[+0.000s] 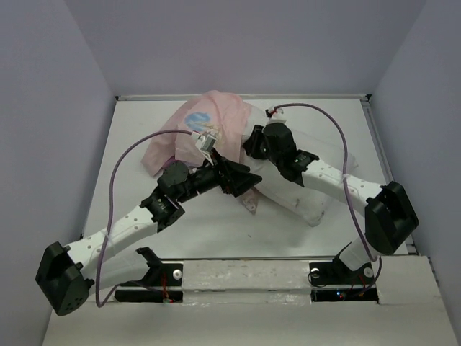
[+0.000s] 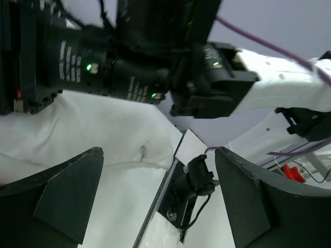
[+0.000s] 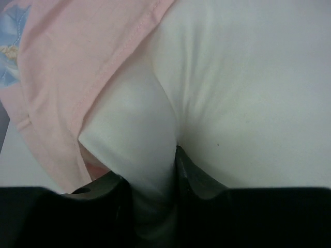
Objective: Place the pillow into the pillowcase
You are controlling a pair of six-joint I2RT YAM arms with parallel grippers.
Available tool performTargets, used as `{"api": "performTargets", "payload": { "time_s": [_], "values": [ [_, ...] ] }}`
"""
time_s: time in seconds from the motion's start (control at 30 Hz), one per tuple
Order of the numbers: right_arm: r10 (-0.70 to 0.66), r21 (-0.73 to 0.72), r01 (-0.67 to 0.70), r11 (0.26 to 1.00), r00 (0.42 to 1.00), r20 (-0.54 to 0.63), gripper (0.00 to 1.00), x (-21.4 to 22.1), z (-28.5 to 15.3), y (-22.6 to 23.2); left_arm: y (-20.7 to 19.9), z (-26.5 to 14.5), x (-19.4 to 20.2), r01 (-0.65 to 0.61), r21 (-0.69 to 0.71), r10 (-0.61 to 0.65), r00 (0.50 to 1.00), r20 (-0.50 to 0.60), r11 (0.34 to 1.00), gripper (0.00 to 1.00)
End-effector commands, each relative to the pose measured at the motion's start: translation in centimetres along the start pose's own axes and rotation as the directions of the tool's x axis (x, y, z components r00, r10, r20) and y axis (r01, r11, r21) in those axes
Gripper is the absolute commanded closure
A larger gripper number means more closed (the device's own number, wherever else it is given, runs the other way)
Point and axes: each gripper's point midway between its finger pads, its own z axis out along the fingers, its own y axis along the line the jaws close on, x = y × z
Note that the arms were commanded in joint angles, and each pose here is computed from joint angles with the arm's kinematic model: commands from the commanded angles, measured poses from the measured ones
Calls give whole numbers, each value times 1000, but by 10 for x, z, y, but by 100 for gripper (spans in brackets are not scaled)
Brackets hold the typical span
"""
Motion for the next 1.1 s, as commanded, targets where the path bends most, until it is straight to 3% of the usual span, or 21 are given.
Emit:
{"api": "performTargets", "payload": {
  "time_s": [0.0, 0.03, 0.13, 0.2, 0.27, 0.37, 0.47, 0.53, 0.6, 0.87, 1.07],
  "values": [
    [33, -118, -24, 993, 997, 72, 58, -28, -23, 25, -41, -13, -26, -60, 53, 62, 998, -22, 997, 1],
    [27, -123, -18, 992, 997, 72, 45, -28, -26, 25, -46, -17, -33, -73, 49, 73, 997, -12, 996, 1],
    [6, -129, 4, 992, 997, 77, 25, -33, -44, 23, -31, -16, -65, -153, -124, 159, 987, 38, 980, 1],
    [-26, -130, 35, 991, 997, 76, 20, -35, -56, 21, -5, -17, -95, -232, -326, 265, 962, 60, 916, 2],
    [-45, -140, 57, 989, 995, 88, 19, -43, -74, 21, 29, -13, -123, -253, -525, 339, 938, 72, 812, 2],
    [-98, -103, 108, 989, 991, 96, 20, -51, -92, 4, 88, -9, -132, -359, -729, 428, 898, -99, 584, 3],
    [-112, -17, 114, 993, 989, 97, 21, -56, -94, -31, 118, 19, -136, -453, -740, 458, 861, -220, 497, 5],
    [-89, 49, 84, 995, 989, 121, 21, -65, -100, -62, 141, 38, -123, -516, -715, 445, 839, -312, 472, 7],
    [-61, 101, 49, 994, 990, 123, 21, -62, -105, -89, 147, 48, -138, -533, -728, 461, 824, -330, 432, 10],
    [-60, 129, 47, 991, 993, 102, 20, -45, -112, -111, 211, 54, -130, -682, -696, 431, 710, -557, 223, 14],
    [-92, 160, 78, 984, 992, 82, 14, -42, -107, -118, 239, 40, -136, -679, -734, 438, 669, -601, 30, 25]
  ]
}}
